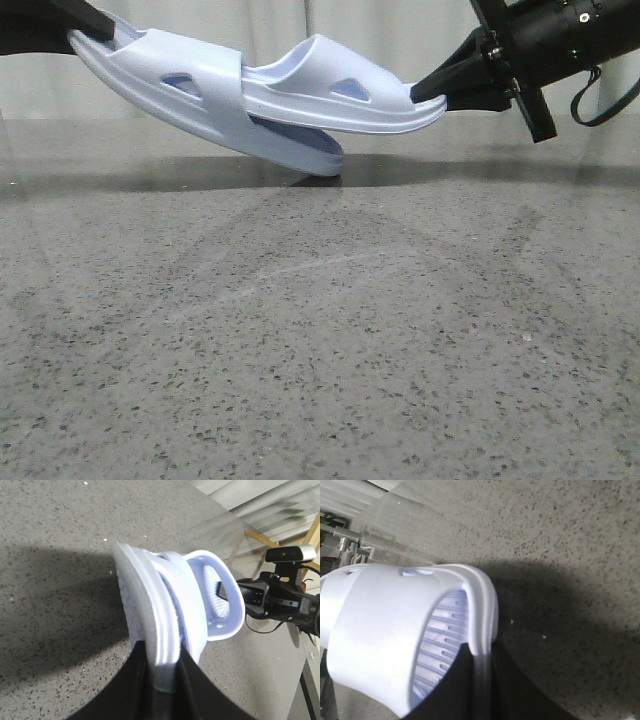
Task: Insert blue slippers together front up
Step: 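Lower the stacked slippers onto the table and open both grippers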
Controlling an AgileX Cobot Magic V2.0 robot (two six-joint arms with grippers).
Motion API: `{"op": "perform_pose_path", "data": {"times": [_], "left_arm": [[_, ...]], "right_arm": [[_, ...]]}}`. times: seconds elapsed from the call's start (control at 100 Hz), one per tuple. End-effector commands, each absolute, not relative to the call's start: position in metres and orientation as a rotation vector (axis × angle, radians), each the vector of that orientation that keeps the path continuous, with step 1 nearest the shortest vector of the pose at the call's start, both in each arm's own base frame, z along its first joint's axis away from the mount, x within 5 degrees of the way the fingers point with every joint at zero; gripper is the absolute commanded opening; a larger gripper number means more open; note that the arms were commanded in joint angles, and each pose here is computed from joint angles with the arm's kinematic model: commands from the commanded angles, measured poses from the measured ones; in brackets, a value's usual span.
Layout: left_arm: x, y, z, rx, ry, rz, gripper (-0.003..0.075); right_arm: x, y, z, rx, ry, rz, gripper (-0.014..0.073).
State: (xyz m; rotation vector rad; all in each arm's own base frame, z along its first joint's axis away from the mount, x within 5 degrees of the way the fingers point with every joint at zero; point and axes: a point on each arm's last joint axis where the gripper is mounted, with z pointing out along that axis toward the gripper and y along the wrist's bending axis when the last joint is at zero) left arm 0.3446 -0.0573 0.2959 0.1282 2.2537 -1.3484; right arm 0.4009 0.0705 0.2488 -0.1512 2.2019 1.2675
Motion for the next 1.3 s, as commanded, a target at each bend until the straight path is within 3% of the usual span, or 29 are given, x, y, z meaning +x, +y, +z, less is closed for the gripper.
{"op": "perform_pose_path", "data": {"times": [0.0, 0.22, 0.37, 0.65, 0.89, 1.01, 1.2, 1.29], "left_arm": [[0.329, -0.066, 0.330, 0.236, 2.135, -1.528, 0.0015], [0.331, -0.047, 0.328, 0.187, 2.142, -1.480, 0.0015], [0.331, -0.046, 0.327, 0.189, 2.153, -1.465, 0.0015], [0.333, -0.060, 0.321, 0.236, 2.183, -1.387, 0.0015], [0.340, -0.078, 0.304, 0.320, 2.280, -1.085, 0.0022], [0.343, -0.075, 0.303, 0.387, 2.252, -0.988, 0.0122], [0.350, -0.067, 0.302, 0.378, 2.245, -0.841, 0.0472], [0.352, -0.063, 0.304, 0.394, 2.241, -0.787, 0.0511]], "right_arm": [[0.384, 0.081, 0.289, -0.313, 2.059, 1.487, -0.0046], [0.383, 0.047, 0.292, -0.278, 2.036, 1.521, 0.0151], [0.384, 0.018, 0.293, -0.179, 2.026, 1.512, 0.0241], [0.385, 0.003, 0.294, -0.101, 2.030, 1.511, 0.0251], [0.385, 0.003, 0.294, -0.083, 2.037, 1.522, 0.0244], [0.385, 0.003, 0.294, -0.083, 2.037, 1.522, 0.0244], [0.385, 0.003, 0.294, -0.083, 2.037, 1.522, 0.0244], [0.385, 0.003, 0.294, -0.083, 2.037, 1.522, 0.0244]]}}
